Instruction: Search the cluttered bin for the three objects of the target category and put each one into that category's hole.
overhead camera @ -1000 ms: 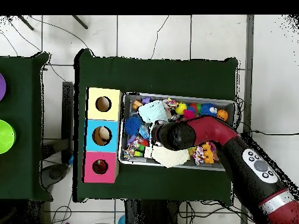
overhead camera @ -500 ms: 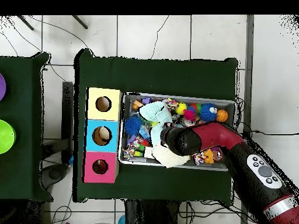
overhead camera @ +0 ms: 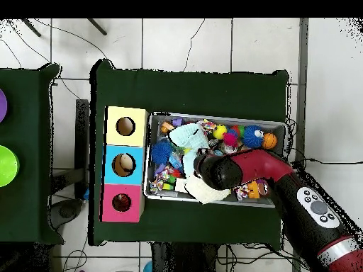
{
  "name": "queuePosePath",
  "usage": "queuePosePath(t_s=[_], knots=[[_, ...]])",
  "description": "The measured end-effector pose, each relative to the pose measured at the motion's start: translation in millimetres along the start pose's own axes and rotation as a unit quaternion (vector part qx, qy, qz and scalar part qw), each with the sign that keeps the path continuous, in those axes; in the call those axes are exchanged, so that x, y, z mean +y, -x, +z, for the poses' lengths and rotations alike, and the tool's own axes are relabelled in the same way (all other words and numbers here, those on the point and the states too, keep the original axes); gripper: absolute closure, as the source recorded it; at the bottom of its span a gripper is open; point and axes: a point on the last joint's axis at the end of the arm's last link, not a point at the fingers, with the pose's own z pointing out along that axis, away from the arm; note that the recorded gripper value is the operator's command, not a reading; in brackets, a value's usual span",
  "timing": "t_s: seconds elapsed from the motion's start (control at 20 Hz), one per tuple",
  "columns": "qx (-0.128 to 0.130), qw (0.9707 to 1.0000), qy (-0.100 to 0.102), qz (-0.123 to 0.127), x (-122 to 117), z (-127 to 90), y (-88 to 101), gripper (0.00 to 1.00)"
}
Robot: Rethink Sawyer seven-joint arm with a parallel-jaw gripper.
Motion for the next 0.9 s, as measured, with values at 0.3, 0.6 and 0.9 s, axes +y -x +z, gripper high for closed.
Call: queuePosePath(t_s=[0.3, 0.6, 0.9], knots=[[0.008, 1.0000, 0.000, -0.005, -0.9, -0.2, 2.4, 1.00], [0.015, 0.9999, 0.002, -0.006, 0.6, -0.2, 1.1, 1.00], [0.017, 0.9998, 0.008, -0.002, 1.7, -1.2, 0.2, 1.00]])
